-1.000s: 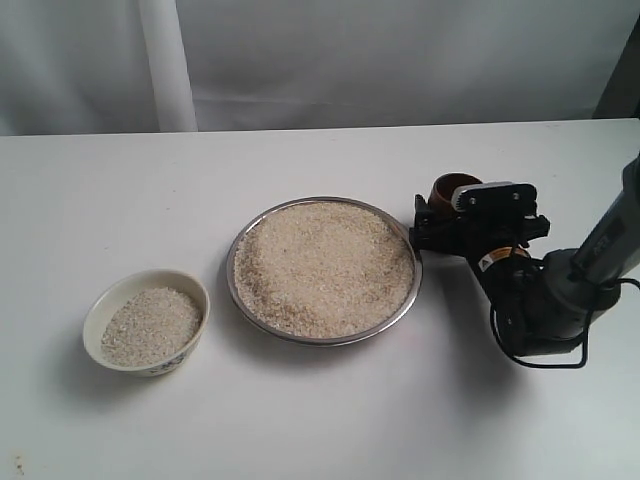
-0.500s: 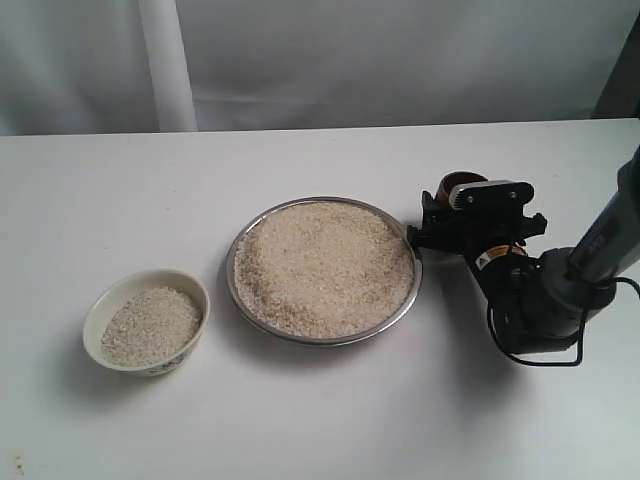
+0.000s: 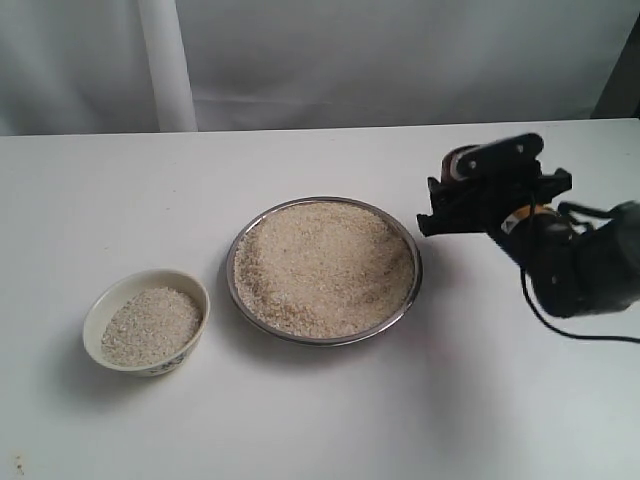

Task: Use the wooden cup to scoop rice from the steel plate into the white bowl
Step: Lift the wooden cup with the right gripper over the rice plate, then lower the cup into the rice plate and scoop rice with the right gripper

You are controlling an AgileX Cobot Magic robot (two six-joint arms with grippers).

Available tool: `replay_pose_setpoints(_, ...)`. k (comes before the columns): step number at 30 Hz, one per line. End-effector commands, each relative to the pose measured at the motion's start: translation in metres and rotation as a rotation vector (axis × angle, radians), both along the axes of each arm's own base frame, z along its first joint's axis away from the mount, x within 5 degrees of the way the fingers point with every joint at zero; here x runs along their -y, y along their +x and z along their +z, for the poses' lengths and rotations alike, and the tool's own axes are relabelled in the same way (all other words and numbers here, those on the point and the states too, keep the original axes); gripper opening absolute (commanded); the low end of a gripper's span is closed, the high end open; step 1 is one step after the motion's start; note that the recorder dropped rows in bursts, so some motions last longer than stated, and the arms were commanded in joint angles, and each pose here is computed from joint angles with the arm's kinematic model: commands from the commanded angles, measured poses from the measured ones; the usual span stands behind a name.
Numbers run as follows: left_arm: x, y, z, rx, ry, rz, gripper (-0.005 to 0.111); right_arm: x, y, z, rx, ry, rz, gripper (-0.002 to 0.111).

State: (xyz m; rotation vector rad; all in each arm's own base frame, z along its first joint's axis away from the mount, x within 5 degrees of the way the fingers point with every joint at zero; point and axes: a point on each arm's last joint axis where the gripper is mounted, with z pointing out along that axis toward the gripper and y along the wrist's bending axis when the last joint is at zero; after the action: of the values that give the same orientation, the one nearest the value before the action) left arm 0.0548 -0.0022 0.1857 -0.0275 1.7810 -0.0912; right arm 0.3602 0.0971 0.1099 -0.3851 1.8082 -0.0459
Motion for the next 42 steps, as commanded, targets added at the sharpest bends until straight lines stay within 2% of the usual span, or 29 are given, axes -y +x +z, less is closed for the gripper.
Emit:
replay_pose_setpoints(1, 0.0, 0.0, 0.002, 0.011, -0.009, -0.004, 0.0, -0.013, -0.009, 0.071, -0.072, -0.153, 0.16, 0.0)
replay_pose_setpoints(5, 0.0, 0.0, 0.002, 0.011, -0.012, -0.003, 0.0, -0.039, -0.02, 0.12, -0.171, -0.391, 0.348, 0.0)
replay_pose_setpoints(8, 0.0, 0.0, 0.002, 0.011, -0.012, -0.003, 0.0, -0.059, -0.026, 0.128, -0.25, -0.563, 0.461, 0.0)
replay_pose_setpoints(12, 0.0, 0.0, 0.002, 0.011, -0.012, -0.003, 0.0, -0.088, -0.033, 0.138, -0.26, -0.823, 0.577, 0.0)
replay_pose_setpoints(16, 0.0, 0.0, 0.002, 0.011, -0.007, -0.004, 0.0, -0.11, -0.032, 0.143, -0.277, -1.057, 0.615, 0.0)
replay_pose_setpoints(21, 0.0, 0.0, 0.002, 0.011, -0.007, -0.004, 0.0, -0.129, -0.019, 0.143, -0.268, -1.306, 0.586, 0.0)
replay_pose_setpoints(28, 0.0, 0.0, 0.002, 0.011, -0.009, -0.004, 0.0, -0.153, 0.002, 0.122, -0.248, -1.566, 0.555, 0.0)
replay_pose_setpoints(36, 0.0, 0.0, 0.002, 0.011, -0.009, -0.004, 0.0, -0.162, 0.018, 0.069, -0.263, -1.864, 0.559, 0.0)
replay_pose_setpoints(42, 0.0, 0.0, 0.002, 0.011, -0.008, -0.004, 0.0, -0.163, 0.021, 0.036, -0.319, -1.913, 0.592, 0.0)
